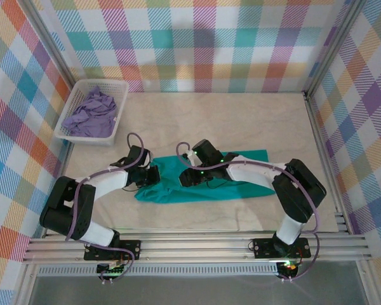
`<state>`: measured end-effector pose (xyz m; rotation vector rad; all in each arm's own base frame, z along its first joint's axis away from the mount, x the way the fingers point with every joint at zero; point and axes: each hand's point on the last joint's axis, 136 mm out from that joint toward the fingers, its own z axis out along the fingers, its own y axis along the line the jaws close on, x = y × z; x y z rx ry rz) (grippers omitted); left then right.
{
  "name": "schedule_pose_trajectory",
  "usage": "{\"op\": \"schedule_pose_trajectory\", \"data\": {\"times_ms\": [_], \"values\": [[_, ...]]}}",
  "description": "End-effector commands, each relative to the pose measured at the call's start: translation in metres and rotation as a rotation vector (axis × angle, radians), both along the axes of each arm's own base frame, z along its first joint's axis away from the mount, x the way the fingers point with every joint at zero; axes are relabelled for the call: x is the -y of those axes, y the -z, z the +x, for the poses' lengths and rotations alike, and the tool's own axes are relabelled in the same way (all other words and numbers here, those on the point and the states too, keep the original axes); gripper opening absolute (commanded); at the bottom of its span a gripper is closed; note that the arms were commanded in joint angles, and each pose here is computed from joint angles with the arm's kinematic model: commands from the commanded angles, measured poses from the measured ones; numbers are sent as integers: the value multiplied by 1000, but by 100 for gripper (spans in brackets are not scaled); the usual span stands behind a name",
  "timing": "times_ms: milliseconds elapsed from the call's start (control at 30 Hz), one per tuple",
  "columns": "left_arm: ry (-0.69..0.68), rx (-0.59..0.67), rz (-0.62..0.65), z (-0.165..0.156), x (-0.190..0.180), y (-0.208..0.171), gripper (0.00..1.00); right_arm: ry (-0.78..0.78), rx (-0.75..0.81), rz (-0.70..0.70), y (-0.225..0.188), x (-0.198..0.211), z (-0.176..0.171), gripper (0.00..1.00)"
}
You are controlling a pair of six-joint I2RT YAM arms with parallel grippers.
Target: Fold the inside-out t-shirt
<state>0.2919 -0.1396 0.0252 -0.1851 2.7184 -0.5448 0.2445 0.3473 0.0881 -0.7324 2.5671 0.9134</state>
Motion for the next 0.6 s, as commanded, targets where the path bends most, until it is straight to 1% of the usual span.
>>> {"op": "schedule_pose_trajectory", "data": {"times_ms": [0,67,133,267,367,433,567], "values": [[-45,18,42,3,-15,2,0,21,28,-29,-5,23,3,40],[-88,44,48,5,-26,-9,0,45,47,-30,-10,36,8,40],[-128,61,87,7,-38,-25,0,77,57,-24,-15,52,15,41],[-190,29,236,2,-67,-56,0,148,64,2,-27,79,34,42],[-172,-23,349,1,-83,-76,0,186,73,28,-38,91,48,44],[-146,-70,473,-2,-101,-90,0,194,86,16,-39,96,54,44],[-98,-125,789,-6,-153,-124,0,212,90,-48,-32,102,62,44]]}}
